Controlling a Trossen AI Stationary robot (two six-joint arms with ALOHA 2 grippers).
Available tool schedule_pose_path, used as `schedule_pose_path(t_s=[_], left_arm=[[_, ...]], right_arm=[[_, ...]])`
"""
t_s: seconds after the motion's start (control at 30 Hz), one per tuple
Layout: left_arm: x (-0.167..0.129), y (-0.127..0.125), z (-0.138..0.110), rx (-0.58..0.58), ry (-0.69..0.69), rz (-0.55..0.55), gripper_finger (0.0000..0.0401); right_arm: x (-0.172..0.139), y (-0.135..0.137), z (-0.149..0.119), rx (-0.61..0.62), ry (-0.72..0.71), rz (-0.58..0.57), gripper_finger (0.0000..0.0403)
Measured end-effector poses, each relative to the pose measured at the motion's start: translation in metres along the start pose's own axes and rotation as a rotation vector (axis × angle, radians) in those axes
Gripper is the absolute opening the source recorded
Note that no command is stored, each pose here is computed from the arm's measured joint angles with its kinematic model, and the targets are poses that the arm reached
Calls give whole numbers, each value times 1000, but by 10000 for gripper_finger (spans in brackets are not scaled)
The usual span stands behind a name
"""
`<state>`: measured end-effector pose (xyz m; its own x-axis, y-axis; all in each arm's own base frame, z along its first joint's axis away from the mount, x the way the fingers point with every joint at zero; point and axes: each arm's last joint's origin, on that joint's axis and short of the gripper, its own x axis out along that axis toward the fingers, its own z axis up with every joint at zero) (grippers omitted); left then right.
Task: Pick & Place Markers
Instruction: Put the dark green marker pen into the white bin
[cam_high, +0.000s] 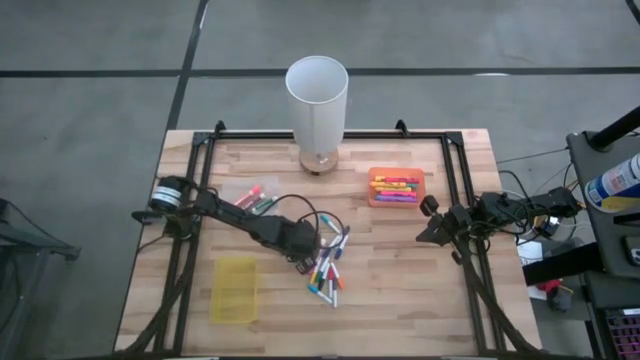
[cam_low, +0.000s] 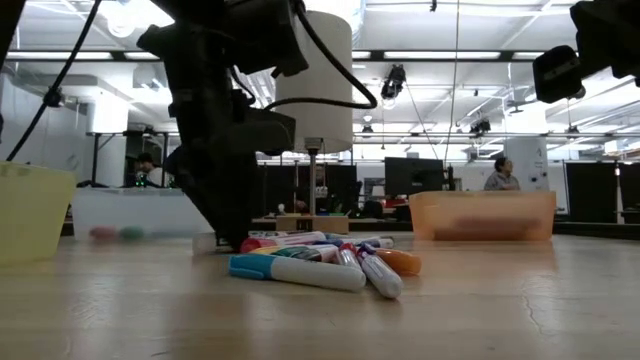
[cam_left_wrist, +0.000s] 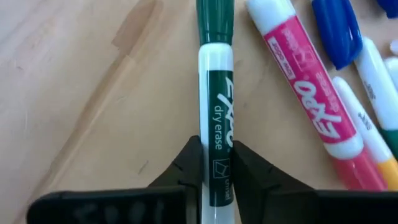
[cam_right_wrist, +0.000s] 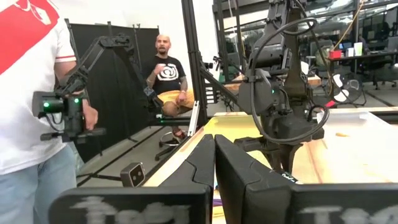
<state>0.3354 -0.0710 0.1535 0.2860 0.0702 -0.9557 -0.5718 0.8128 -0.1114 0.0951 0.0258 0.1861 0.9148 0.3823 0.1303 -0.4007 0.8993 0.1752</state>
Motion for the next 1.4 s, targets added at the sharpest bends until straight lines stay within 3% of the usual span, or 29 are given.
schedule_pose_path(t_s=[0.23,0.47,0.8,1.0,1.4], left_arm=[[-32,9,-4,75,9,8,52],[-84,26,-3,107,-119,33,60],[-137,74,-12,97,-212,249,61],[-140,96,-19,128,-180,319,62],[-106,143,-43,152,13,464,62]], right_arm=[[0,0,0,0,1,0,9],[0,0,-1,1,7,-2,9],[0,0,-1,1,7,-2,9],[0,0,-1,1,7,-1,9],[0,0,-1,1,7,-1,9]])
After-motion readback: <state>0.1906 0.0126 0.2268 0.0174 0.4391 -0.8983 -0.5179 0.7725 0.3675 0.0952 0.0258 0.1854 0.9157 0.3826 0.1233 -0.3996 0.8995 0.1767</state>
